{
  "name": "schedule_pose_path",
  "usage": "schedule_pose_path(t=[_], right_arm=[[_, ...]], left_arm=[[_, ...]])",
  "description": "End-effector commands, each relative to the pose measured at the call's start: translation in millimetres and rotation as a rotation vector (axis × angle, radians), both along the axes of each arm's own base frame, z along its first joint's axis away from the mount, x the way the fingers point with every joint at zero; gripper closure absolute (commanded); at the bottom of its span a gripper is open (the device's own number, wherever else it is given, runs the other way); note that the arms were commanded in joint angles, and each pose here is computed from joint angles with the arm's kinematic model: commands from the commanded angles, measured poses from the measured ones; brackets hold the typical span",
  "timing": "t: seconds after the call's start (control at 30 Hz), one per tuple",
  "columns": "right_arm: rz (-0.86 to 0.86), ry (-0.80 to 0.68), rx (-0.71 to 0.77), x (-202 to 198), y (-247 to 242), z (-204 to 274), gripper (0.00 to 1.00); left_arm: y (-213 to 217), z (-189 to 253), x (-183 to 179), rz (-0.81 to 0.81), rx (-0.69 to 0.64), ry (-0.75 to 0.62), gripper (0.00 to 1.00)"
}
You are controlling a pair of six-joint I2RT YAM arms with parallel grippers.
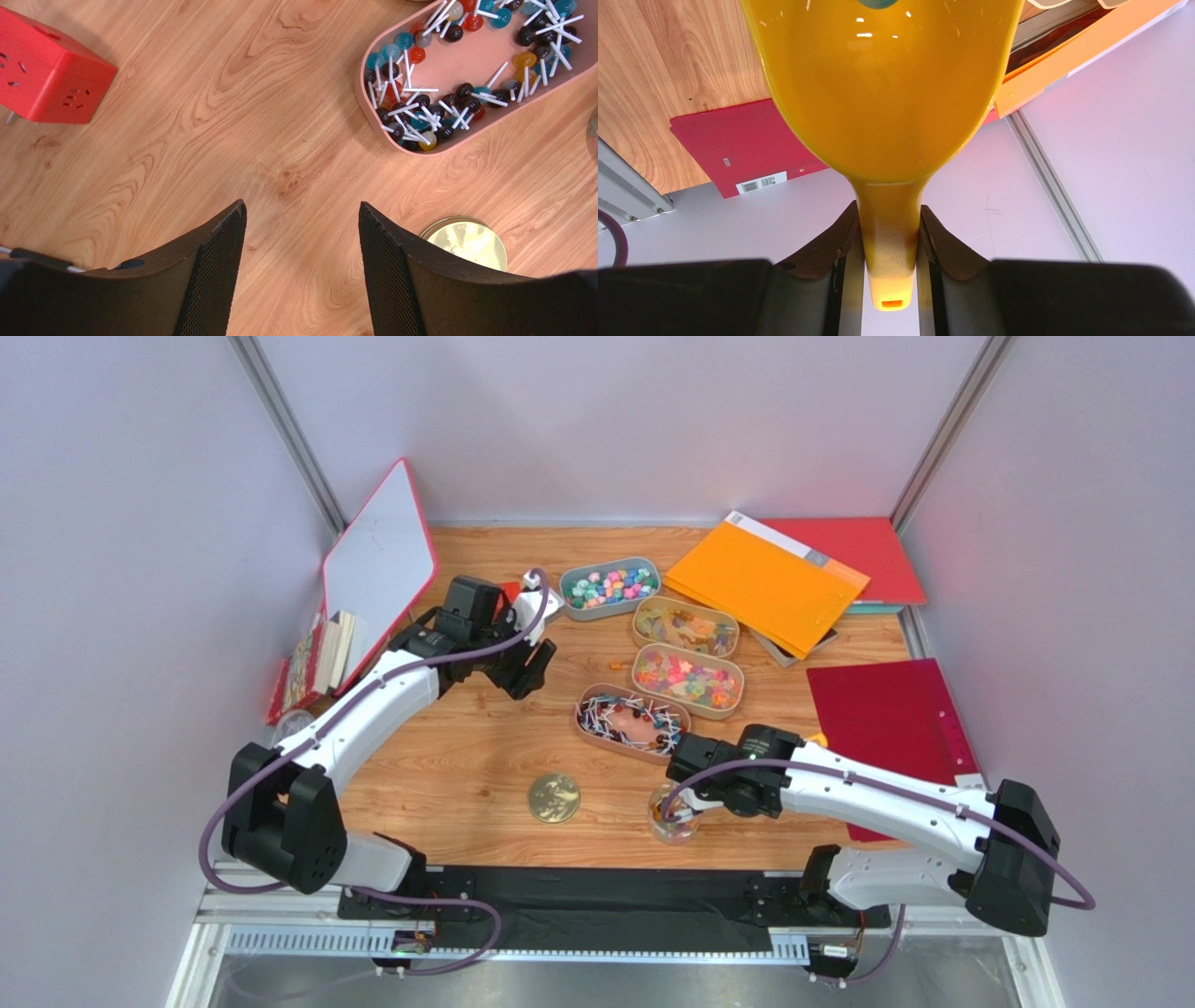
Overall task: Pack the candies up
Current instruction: Place the fake candies in the packing bottle.
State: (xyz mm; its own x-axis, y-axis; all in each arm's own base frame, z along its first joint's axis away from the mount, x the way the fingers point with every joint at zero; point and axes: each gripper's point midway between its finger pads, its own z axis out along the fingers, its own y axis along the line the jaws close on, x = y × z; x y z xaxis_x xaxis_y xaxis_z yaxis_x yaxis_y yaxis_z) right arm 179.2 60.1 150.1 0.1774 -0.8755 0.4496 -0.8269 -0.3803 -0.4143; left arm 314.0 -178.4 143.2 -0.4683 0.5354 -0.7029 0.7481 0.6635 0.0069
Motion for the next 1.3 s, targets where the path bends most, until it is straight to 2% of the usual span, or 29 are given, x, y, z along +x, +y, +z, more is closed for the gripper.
schedule_pose_path(t=[0.0,0.23,0.43,0.87,1.0,1.17,1.27], right_arm=[[0.007,0.061,-0.314,-18.0,-50.4,31.2,1.0],[0.032,0.015,-0.341,-9.1,-45.1,41.2,1.0],[0.095,-0.01,-0.38,-2.8,-38.2,48.4,1.0],[0.11,-0.017,-0.385,0.6,-24.8,50.8,1.0],[0.025,-0.04,-0.276,-3.4,-26.9,53.2,1.0],[-0.249,0.055,0.048,-14.9,-16.3,48.2,1.0],[-0.422,0.1,0.223,-11.7,-15.0,43.2,1.0]], left_arm=[[-5.4,24.9,15.2,-0.059,-0.008,-0.105,0.28],[-11.3,28.3,31.0,-0.131,0.042,-0.105,0.27],[-15.4,42.1,58.7,-0.166,0.088,-0.183,0.27],[-36.3,44.9,96.4,-0.251,0.093,-0.25,0.27],[-49.3,43.5,109.1,-0.331,0.085,-0.287,0.28],[-70.2,28.9,119.7,-0.405,0.052,-0.254,0.31],[-75.8,10.8,133.0,-0.428,0.095,-0.256,0.32]])
